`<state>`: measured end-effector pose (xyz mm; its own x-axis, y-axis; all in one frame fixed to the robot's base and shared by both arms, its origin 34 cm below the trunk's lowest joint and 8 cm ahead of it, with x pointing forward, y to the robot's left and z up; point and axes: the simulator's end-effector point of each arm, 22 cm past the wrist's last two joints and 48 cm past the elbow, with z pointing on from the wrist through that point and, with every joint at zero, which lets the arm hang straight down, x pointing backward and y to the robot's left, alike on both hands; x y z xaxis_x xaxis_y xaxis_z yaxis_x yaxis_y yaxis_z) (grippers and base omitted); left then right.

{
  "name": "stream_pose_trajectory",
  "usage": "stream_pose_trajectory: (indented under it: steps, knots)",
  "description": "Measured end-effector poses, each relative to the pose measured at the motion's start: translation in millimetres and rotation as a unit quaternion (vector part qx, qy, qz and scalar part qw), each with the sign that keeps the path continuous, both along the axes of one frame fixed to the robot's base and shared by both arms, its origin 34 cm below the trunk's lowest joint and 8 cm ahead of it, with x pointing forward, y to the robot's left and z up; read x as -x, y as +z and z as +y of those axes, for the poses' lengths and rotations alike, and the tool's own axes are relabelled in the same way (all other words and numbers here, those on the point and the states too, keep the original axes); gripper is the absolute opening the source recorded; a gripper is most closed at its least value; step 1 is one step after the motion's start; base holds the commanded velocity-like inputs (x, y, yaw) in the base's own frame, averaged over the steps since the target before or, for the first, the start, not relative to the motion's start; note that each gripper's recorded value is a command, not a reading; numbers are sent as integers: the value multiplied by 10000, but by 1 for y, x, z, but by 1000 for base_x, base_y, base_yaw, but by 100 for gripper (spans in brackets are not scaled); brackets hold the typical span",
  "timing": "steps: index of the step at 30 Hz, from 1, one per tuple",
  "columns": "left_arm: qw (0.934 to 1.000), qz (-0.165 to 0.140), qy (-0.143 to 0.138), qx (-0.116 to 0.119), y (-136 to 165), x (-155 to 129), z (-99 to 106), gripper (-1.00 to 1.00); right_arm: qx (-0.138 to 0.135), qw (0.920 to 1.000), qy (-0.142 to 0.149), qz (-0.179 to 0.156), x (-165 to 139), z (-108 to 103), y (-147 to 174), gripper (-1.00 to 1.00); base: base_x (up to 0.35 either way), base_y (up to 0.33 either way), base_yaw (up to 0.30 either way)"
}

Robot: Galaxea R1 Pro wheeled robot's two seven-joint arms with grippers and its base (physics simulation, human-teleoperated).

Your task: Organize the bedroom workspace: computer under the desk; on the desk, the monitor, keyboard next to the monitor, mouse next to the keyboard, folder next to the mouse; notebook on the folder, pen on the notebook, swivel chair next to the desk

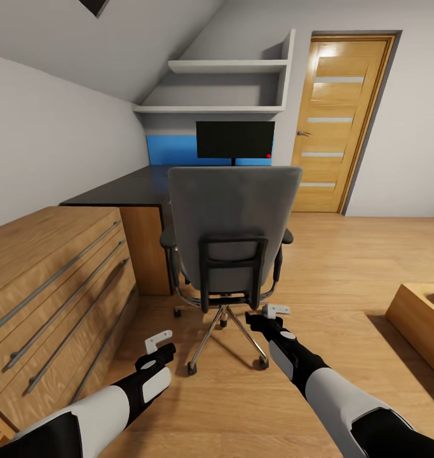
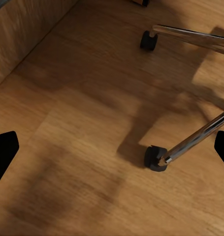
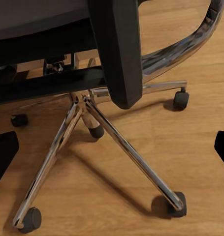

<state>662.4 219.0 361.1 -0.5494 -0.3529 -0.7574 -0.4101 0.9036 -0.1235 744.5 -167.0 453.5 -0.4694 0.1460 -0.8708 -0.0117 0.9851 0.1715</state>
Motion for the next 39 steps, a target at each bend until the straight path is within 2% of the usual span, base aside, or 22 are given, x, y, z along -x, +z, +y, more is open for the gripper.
stream_pose_trajectory:
  steps: [7,25,26,28,32,33,36,39]
  knots:
    - [10000,-26,1,-1,3,-1,0,100,1,10000,-4,-22,0,0,3,100,0,0,-189]
    - [9999,-74,-118,69,7,-2,-18,100,13,10000,1,-26,0,-1,4,100,0,0,-9]
    - [9997,-48,-186,138,5,-1,-34,100,48,10000,7,-19,0,-4,0,100,0,0,0]
    - [9994,-7,-288,184,2,1,-51,100,56,10000,-13,-50,0,-6,-4,100,0,0,0]
    - [9988,67,-426,210,-6,5,-67,100,117,9999,-53,-69,2,-11,-18,100,0,0,0]
    - [9982,51,-521,294,-5,4,-82,100,244,9996,3,-116,4,-12,-22,100,0,0,0]
    - [9974,61,-596,390,-8,4,-94,100,421,9990,112,-99,6,-11,-32,100,0,0,0]
    - [9972,108,-610,421,-14,6,-96,100,489,9987,155,-56,7,-10,-40,100,0,0,0]
